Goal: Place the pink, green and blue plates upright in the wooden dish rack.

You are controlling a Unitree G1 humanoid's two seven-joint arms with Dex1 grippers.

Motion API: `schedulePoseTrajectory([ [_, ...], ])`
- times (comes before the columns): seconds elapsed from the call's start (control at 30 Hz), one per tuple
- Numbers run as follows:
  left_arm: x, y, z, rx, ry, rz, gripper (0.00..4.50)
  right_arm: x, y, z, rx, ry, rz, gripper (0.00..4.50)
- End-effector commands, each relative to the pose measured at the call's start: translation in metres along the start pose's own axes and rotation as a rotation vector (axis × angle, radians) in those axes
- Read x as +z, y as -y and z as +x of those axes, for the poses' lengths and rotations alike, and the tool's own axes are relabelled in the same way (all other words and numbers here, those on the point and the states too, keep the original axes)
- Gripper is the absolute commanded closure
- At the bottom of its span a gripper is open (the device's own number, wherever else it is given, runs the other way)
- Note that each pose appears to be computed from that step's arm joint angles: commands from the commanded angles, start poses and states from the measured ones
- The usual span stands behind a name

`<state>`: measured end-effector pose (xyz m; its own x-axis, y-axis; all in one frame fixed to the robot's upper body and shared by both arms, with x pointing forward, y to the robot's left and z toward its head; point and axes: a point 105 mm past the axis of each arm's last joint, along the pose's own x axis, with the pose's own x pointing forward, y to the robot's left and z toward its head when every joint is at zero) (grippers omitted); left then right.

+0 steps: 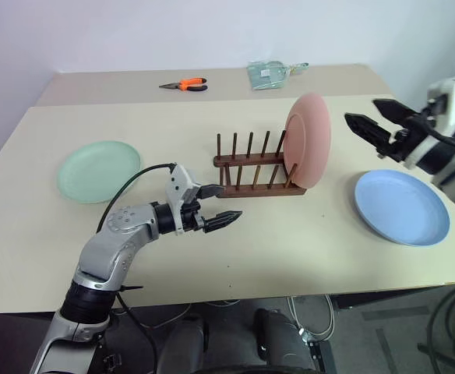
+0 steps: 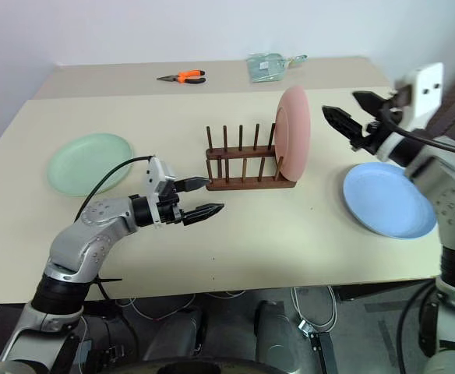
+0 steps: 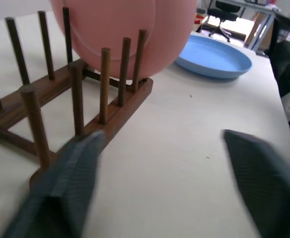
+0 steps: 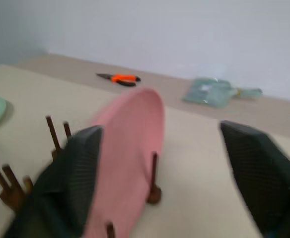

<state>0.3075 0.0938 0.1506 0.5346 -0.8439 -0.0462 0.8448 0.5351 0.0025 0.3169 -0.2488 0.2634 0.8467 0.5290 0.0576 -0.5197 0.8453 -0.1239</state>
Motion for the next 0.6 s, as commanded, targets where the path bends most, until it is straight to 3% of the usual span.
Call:
schedulePoseTrajectory([
  [0.03,0.037,-0.062,-0.041,0.364,0.135,0.056,0.0,0.04,-0.019,-0.018,0.128,0.089,-0.113,0.07],
  [0.2,0.035,-0.155,-0.127,1.096,0.067,0.02,0.0,0.044,-0.08,-0.012,0.438,0.063,-0.136,0.07],
  [0.33,0.026,-0.179,-0.2,1.593,-0.006,-0.048,0.0,0.01,-0.129,0.017,0.62,-0.045,-0.215,0.07],
  [0.4,0.015,-0.178,-0.212,1.686,-0.048,-0.14,0.0,-0.011,-0.136,0.034,0.613,-0.111,-0.284,0.07],
  [0.5,-0.011,-0.173,-0.209,1.675,-0.119,-0.303,0.0,-0.029,-0.14,0.049,0.61,-0.155,-0.289,0.07],
  [0.6,-0.034,-0.165,-0.204,1.643,-0.103,-0.494,0.0,-0.042,-0.15,0.05,0.645,-0.169,-0.342,0.07],
])
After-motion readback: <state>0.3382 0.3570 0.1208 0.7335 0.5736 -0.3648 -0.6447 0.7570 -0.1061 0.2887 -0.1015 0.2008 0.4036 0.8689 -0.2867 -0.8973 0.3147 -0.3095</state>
